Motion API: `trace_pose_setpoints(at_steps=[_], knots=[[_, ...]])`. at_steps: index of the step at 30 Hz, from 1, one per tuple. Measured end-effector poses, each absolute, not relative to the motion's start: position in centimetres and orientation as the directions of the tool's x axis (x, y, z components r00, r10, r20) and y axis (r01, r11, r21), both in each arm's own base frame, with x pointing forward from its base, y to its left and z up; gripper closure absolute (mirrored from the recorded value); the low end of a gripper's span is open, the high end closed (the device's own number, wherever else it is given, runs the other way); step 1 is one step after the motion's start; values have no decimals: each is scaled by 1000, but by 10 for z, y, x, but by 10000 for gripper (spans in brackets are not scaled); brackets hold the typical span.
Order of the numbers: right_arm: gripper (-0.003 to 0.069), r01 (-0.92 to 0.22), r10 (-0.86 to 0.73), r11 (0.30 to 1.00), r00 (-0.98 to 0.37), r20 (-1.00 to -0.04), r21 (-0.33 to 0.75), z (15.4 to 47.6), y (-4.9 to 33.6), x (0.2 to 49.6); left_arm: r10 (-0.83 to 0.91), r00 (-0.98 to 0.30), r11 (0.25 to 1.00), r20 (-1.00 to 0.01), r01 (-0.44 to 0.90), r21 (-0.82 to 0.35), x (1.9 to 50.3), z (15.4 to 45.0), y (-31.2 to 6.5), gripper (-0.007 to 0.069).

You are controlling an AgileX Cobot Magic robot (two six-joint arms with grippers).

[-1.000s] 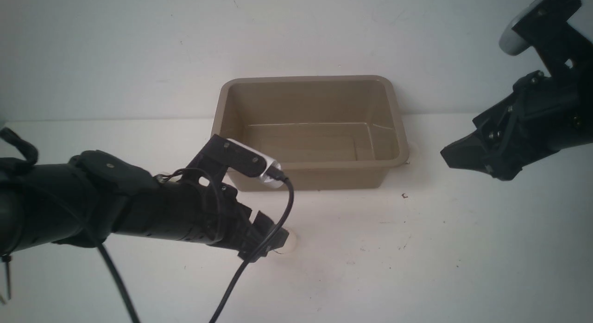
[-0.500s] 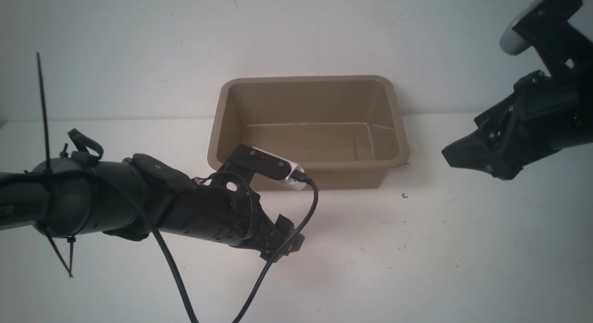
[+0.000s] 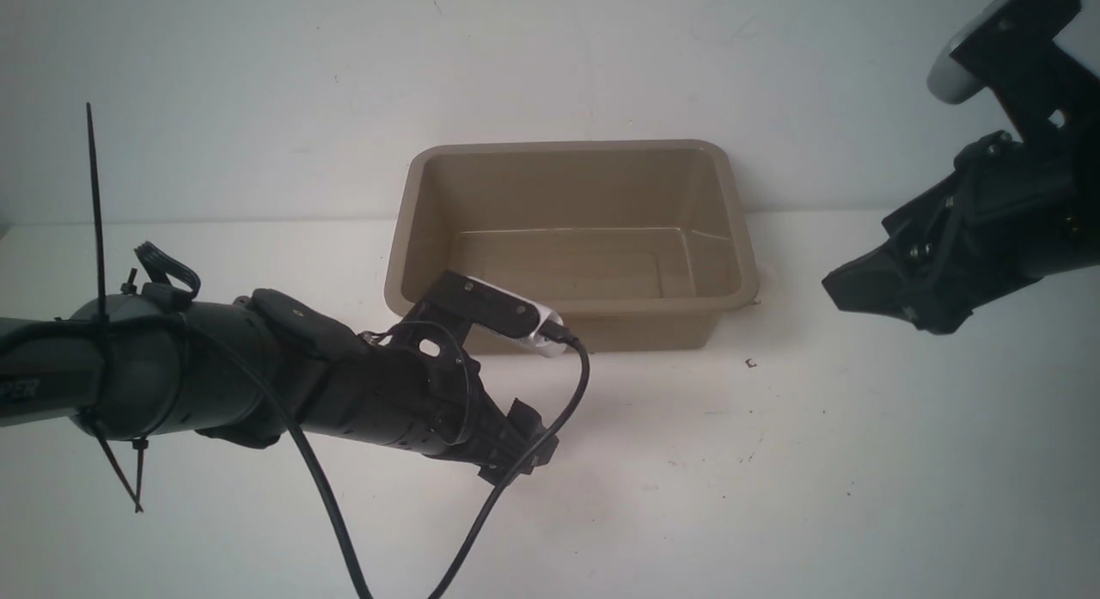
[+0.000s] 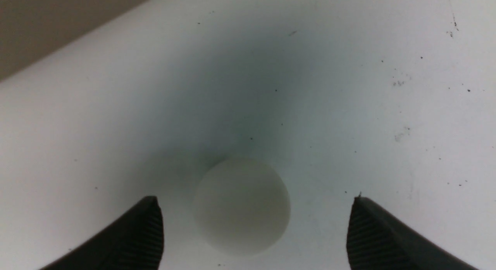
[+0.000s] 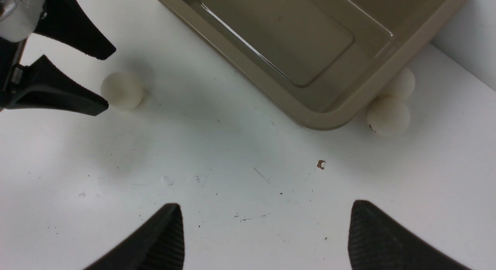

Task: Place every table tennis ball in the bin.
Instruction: Use the left arm to clamp the table tennis ball closest to it

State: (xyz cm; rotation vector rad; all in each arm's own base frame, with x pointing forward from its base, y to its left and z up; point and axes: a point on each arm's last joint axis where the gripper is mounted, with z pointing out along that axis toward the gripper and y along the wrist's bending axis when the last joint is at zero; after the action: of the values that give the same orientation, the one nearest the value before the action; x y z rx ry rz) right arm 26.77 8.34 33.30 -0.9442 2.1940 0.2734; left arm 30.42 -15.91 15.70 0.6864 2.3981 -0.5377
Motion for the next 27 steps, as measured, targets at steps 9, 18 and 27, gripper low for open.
trace_pose_setpoints(at_steps=[9,18,27], knots=[[146,-693,-543,715,-468,-697,-92,334,83,269,362,-721,793,-590,571,-211,307,138,-159,53],[146,-693,-542,715,-468,-697,-91,334,83,269,343,-725,798,-597,561,-222,314,132,-163,53],[146,-691,-540,717,-471,-698,-89,334,83,269,296,-734,807,-612,534,-250,320,132,-166,282]])
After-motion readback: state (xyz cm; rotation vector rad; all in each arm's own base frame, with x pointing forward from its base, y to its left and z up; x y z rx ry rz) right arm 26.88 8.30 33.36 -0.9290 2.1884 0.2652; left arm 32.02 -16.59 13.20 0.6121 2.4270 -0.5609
